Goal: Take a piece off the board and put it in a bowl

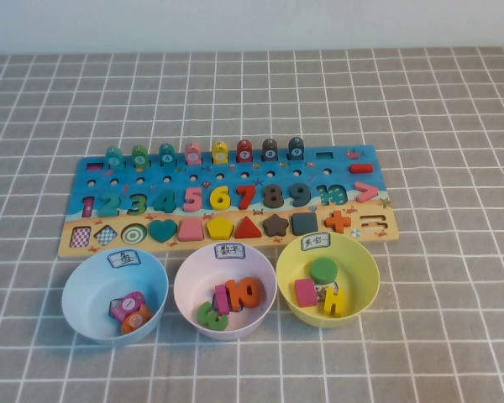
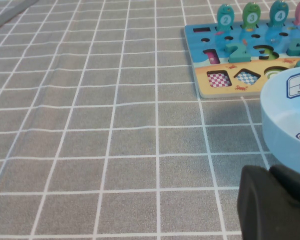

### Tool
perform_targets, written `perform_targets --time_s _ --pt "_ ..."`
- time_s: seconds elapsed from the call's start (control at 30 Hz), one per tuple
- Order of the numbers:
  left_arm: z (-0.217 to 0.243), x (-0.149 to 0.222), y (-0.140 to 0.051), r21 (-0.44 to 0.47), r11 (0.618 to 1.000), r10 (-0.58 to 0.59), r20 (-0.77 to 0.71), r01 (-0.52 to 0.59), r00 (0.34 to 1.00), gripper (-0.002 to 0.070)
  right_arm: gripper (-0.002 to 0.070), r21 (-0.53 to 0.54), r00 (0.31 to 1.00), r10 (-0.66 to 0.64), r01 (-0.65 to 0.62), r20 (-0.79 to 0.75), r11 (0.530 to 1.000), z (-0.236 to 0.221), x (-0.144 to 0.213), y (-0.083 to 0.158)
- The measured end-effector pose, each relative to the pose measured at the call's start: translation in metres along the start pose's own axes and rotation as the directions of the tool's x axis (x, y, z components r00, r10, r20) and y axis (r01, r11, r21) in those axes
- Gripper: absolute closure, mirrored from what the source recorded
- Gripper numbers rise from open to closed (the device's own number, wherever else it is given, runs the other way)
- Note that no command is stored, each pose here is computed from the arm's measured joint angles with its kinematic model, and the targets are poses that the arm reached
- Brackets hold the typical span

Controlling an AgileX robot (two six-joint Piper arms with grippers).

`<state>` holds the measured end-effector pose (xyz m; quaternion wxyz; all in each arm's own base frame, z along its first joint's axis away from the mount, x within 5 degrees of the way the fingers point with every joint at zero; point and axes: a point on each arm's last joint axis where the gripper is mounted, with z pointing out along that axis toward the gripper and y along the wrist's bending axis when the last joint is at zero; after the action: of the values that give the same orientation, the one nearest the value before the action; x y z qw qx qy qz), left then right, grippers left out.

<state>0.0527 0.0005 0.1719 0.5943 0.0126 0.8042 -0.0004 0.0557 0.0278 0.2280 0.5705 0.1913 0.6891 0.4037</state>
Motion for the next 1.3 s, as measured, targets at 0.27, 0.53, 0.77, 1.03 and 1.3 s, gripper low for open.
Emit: perform_targets --time_s 0.27,0.53,0.77,1.03,1.3 --pt "0.0 0.0 0.0 0.0 1.0 0.0 0.0 0.0 1.0 0.0678 0.0694 0.045 0.859 -0.177 0.226 -0.481 0.973 0.04 -0.019 0.04" --pt "0.0 0.0 0.0 0.0 1.0 0.0 0.0 0.0 1.0 0.0678 0.0694 0.078 0.592 -0.199 0.408 -0.781 0.91 0.108 -0.048 0.046" --pt "0.0 0.0 0.0 0.0 1.0 0.0 0.0 0.0 1.0 0.0678 0.0694 0.022 0.389 -0.214 0.52 -0.896 0.854 0.181 -0.066 0.046" --pt "0.0 0.0 0.0 0.0 1.0 0.0 0.0 0.0 1.0 0.0678 0.0694 -0.206 0.142 -0.372 0.629 -0.917 0.749 0.249 -0.059 0.061" --pt "0.0 0.0 0.0 0.0 1.0 0.0 0.0 0.0 1.0 0.0678 0.0694 -0.492 -0.086 -0.57 0.618 -0.817 0.613 0.3 -0.049 0.078"
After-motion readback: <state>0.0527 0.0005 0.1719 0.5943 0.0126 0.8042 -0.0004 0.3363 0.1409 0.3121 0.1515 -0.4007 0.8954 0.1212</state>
